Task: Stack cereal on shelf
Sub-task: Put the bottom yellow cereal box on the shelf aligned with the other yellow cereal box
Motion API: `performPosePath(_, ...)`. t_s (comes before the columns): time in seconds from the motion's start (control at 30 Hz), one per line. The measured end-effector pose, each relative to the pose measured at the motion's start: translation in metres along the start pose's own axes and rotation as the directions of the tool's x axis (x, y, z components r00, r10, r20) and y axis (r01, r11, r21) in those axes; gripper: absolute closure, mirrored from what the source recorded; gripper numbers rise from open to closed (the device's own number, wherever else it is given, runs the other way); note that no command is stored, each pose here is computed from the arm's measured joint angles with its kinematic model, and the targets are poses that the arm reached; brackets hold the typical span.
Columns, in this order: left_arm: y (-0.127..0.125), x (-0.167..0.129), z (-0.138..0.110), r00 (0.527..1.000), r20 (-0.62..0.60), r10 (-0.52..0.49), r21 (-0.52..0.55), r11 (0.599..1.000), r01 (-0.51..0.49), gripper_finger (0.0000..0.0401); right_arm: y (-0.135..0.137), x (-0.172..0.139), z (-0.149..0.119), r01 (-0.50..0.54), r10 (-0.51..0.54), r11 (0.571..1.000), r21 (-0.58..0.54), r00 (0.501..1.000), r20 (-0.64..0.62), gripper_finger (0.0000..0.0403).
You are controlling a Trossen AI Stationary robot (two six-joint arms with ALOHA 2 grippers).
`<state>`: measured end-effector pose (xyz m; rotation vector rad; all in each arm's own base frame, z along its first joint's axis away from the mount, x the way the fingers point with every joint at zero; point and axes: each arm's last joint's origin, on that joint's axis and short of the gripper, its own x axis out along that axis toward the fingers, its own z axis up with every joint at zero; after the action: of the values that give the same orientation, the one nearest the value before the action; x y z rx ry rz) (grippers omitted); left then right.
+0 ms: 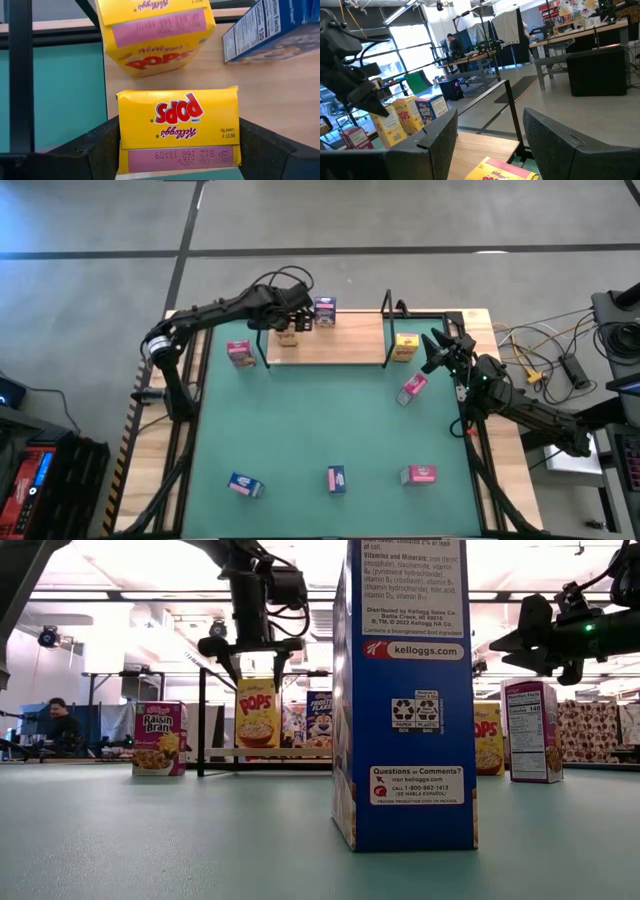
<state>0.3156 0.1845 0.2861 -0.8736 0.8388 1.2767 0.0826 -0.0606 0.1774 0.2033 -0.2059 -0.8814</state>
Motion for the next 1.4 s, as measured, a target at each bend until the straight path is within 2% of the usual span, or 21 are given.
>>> performPosePath(0.6, 0.005, 0.014, 0.006, 1.000, 0.020, -0.004, -0.014, 1.000, 0.004, 0.0101, 0.000, 0.000, 0.000, 0.000, 0.000, 1.000, 0.000, 1.000, 0.000, 0.0188)
performPosePath(1.4, 0.009, 0.017, 0.013, 0.999, 0.046, 0.001, -0.013, 1.000, -0.001, 0.0096, 0.000, 0.000, 0.000, 0.000, 0.000, 1.000, 0.000, 1.000, 0.000, 0.0188)
